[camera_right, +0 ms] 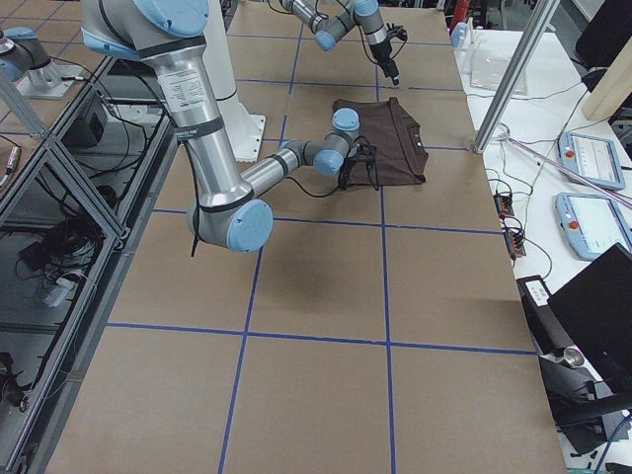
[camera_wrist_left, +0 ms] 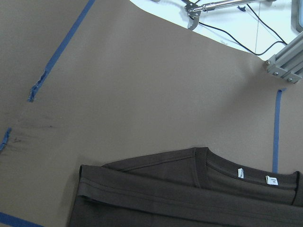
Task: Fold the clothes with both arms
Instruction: 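Move the right gripper to the folded shirt's side edge and grasp it, then drag the folded shirt with the right gripper toward the robot, rotating it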
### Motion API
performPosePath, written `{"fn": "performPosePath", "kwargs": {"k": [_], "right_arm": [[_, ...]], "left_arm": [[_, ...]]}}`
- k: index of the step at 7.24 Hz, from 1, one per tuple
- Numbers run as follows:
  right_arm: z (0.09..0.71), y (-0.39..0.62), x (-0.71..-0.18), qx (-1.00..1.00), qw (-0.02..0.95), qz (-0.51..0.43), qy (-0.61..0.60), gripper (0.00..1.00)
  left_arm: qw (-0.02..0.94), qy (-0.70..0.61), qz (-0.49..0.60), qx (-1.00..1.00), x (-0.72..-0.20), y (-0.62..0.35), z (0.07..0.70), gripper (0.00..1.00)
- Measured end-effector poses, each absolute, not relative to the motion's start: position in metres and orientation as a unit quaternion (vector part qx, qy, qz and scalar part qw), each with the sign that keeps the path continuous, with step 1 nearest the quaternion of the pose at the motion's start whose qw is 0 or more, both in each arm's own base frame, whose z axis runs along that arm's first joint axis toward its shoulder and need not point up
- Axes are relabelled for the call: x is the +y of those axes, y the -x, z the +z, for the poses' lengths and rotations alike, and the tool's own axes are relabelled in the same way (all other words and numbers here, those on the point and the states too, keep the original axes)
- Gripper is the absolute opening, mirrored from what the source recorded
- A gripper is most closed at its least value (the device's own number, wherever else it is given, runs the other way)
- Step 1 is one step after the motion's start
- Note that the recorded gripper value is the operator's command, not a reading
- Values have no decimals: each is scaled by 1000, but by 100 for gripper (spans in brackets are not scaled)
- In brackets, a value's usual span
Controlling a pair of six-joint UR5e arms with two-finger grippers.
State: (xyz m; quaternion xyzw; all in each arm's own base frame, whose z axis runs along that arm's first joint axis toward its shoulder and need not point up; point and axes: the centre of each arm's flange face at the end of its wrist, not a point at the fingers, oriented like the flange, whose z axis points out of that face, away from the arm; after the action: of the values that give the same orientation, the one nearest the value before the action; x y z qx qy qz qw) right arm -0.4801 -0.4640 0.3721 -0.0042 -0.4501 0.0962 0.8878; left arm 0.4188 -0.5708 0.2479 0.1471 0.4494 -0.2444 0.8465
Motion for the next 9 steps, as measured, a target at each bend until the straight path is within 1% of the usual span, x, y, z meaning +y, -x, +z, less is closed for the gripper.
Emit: {"fn": "performPosePath", "kwargs": {"k": [1, 4, 6, 7, 9], "right_arm": [[373, 480, -465, -449, 888, 96, 3, 0], [374, 475, -468, -450, 888, 95, 6, 0], [375, 465, -458, -456, 885, 88, 13, 0], [380, 451, -429, -461, 884, 77, 19, 0], [394, 417, -325, -461, 886, 30, 46, 0]], "left_arm": [[847, -147, -244, 449, -570, -418, 249, 100], [846, -147, -245, 449, -569, -417, 250, 100], [845, -148, -244, 452, -567, -415, 247, 100], [844, -150, -243, 455, -563, -412, 246, 100], [842, -151, -241, 458, -555, -408, 247, 100]]}}
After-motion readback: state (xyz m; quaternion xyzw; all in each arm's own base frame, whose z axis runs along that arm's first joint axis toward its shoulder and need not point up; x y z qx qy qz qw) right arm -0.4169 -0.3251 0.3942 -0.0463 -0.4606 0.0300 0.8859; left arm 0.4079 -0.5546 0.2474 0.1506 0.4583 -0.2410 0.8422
